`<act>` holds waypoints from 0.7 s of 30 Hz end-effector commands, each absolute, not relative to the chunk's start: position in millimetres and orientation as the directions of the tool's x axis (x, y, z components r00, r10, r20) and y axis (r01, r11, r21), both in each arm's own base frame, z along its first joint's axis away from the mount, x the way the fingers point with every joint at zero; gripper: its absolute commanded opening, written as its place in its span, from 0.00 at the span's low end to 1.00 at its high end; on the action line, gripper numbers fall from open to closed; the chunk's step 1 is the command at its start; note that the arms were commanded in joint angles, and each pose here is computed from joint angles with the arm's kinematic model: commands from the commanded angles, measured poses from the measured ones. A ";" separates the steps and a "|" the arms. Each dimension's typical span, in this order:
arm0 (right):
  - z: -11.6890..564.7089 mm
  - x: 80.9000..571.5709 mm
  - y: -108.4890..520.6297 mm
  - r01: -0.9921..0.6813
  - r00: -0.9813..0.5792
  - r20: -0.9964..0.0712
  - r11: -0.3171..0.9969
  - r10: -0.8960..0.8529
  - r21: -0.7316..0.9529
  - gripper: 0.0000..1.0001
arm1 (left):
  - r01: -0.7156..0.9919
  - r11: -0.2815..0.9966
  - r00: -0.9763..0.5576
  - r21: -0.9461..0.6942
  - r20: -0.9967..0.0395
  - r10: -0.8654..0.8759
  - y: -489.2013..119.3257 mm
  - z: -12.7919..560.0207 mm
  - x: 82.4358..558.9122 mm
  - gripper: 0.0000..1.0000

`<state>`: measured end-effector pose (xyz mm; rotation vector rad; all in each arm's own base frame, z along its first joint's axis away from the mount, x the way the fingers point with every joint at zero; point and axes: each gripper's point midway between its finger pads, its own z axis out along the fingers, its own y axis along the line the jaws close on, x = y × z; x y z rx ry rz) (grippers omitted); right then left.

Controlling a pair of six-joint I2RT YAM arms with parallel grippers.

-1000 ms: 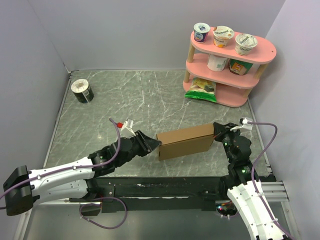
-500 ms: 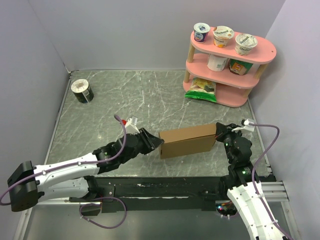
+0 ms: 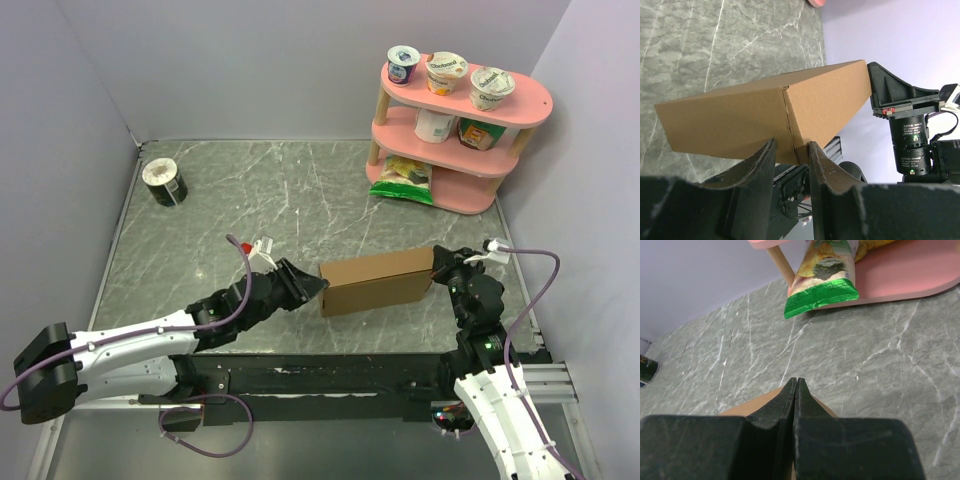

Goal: Fold the paper box

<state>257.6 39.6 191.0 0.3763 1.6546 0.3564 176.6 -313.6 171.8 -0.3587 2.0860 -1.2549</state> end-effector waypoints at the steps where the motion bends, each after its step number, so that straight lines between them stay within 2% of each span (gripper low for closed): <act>1: 112.1 223.6 84.5 -0.073 -0.467 -0.807 0.894 0.361 0.442 0.00 | 0.023 0.908 -0.940 -0.417 -0.319 -0.123 -227.6 4.7 94.5 0.01; 5: 125.9 219.7 95.8 -0.154 -0.487 -0.813 0.885 0.320 0.440 0.04 | 0.053 0.920 -0.902 -0.388 -0.413 -0.123 -230.0 25.5 123.7 0.01; 7: 139.8 219.4 98.8 -0.176 -0.491 -0.815 0.882 0.306 0.437 0.17 | 0.056 0.926 -0.889 -0.374 -0.441 -0.124 -229.6 37.7 137.2 0.01; 8: 139.4 217.4 98.2 -0.171 -0.510 -0.809 0.887 0.293 0.429 0.28 | 0.068 0.932 -0.878 -0.355 -0.465 -0.113 -225.4 42.1 147.0 0.01; 11: 157.5 218.9 97.5 -0.179 -0.498 -0.819 0.890 0.285 0.419 0.46 | 0.088 0.949 -0.844 -0.303 -0.528 -0.090 -216.8 60.4 170.6 0.01; 13: 169.5 220.5 98.3 -0.191 -0.483 -0.828 0.888 0.286 0.418 0.49 | 0.094 0.955 -0.818 -0.280 -0.569 -0.086 -215.2 77.2 187.3 0.01; 16: 177.4 220.3 101.6 -0.203 -0.483 -0.824 0.878 0.295 0.433 0.48 | 0.105 0.972 -0.792 -0.211 -0.608 -0.046 -204.1 89.9 207.1 0.01; 20: 191.0 219.8 100.3 -0.218 -0.460 -0.839 0.879 0.290 0.423 0.71 | 0.130 0.986 -0.756 -0.102 -0.654 0.033 -184.2 99.0 234.9 0.01; 21: 199.6 218.0 105.6 -0.252 -0.461 -0.841 0.866 0.284 0.431 0.74 | 0.142 0.985 -0.746 -0.095 -0.665 0.043 -183.7 102.8 240.1 0.01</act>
